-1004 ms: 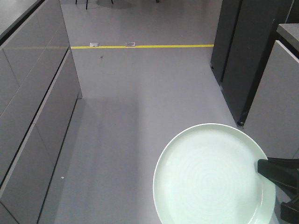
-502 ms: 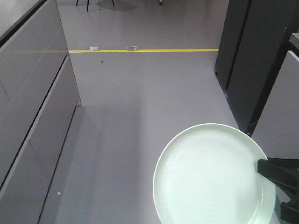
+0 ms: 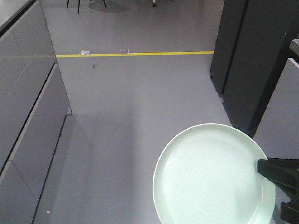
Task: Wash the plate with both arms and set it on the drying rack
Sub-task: 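Keep driving down the aisle toward the counter with the plant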
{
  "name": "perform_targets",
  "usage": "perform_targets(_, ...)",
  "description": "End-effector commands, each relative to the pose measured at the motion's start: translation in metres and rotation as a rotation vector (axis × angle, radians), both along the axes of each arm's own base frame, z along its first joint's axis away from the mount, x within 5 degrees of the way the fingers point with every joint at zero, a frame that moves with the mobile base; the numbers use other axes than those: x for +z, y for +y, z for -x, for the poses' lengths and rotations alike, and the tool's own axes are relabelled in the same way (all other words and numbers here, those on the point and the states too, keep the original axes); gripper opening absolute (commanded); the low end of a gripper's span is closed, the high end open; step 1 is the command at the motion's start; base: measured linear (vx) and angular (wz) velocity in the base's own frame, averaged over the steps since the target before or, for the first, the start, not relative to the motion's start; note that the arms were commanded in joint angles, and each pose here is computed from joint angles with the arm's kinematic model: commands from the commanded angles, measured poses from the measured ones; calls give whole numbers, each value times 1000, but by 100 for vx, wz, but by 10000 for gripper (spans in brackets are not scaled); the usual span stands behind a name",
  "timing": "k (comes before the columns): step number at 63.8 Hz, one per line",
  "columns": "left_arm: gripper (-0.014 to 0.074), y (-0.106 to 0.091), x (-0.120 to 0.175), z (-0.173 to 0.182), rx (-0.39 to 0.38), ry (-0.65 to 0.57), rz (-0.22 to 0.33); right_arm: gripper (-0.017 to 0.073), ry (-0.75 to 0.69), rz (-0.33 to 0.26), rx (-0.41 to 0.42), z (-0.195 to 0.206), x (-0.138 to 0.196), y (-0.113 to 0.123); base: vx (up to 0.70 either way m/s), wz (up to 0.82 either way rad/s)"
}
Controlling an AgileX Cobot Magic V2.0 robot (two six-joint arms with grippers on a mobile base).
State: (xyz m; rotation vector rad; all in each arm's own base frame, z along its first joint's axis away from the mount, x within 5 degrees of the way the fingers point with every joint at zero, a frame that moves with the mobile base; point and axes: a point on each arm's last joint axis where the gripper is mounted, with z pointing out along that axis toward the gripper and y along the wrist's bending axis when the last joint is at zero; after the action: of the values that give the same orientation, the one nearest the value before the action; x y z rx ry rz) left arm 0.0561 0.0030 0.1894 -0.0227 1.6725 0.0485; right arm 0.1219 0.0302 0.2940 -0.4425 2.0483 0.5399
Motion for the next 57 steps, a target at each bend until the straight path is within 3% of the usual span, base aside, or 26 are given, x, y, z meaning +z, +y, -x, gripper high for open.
perform_targets(1, -6, -1, 16, 2, -5, -111, 6, -1, -54, -42, -17, -3, 12, 0, 19, -11)
perform_targets(57, -6, -1, 16, 2, -5, -111, 6, -1, -54, -42, -17, -3, 12, 0, 18, -20)
